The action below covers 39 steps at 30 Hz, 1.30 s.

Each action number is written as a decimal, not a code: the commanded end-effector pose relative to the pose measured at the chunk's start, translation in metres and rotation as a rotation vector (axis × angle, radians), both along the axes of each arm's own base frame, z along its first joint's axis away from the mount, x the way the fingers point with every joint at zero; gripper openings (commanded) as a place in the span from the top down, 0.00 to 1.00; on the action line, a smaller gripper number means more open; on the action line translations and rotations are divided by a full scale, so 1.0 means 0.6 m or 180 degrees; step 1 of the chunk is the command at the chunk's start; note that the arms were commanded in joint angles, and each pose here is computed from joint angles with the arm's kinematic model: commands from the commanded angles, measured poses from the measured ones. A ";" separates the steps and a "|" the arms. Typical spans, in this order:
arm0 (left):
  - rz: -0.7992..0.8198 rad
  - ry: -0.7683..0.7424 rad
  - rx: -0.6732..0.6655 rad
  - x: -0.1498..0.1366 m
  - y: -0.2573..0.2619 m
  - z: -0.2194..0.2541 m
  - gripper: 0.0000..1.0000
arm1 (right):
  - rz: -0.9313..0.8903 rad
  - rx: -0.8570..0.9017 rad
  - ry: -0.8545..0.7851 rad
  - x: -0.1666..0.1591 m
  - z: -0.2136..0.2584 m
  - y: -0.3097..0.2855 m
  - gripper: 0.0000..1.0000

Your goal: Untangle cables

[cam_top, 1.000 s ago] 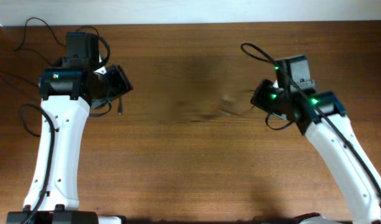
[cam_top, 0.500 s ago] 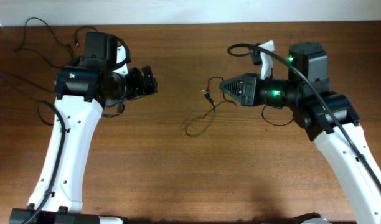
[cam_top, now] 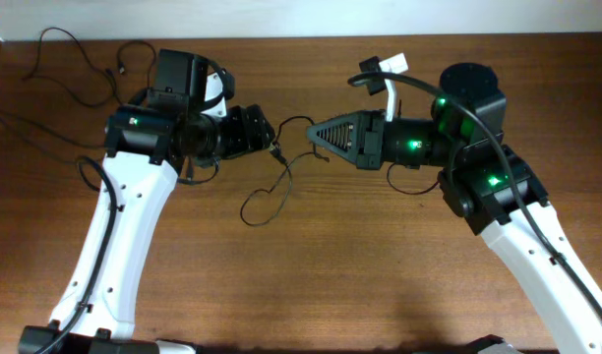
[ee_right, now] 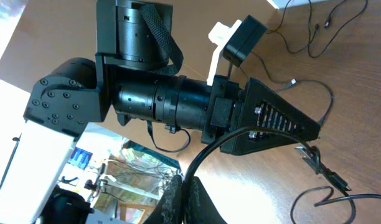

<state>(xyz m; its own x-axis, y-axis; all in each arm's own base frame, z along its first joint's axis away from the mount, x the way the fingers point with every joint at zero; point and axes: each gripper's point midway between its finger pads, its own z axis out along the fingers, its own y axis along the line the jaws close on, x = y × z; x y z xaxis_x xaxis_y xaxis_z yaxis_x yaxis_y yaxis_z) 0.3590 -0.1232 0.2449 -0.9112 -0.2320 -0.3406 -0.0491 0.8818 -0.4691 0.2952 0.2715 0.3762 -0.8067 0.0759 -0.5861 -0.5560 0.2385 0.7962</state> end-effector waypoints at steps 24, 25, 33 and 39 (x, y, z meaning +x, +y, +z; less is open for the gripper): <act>-0.0645 -0.0258 -0.0458 -0.005 -0.056 0.037 1.00 | -0.0040 -0.0022 0.0104 0.022 -0.013 0.008 0.96; -0.0643 -0.0238 -0.0455 -0.006 -0.055 0.035 1.00 | -0.0042 -0.0017 0.0110 0.022 -0.012 0.008 0.96; -0.0634 -0.0132 -0.0444 -0.001 -0.056 0.016 1.00 | 0.0002 0.0000 0.0133 0.018 -0.011 0.009 0.96; -0.0787 0.0099 -0.0508 0.000 -0.089 -0.021 1.00 | 0.0001 0.0011 0.0106 0.018 -0.008 0.010 0.96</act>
<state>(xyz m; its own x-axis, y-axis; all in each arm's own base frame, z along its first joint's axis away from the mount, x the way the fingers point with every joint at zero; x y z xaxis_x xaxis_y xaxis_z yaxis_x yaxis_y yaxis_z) 0.3604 -0.1650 0.2348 -0.9513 -0.0906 -0.2946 0.1075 0.7983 -0.5925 0.3072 0.2756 0.3601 -0.8401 0.0776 -0.5368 -0.5039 0.2546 0.8254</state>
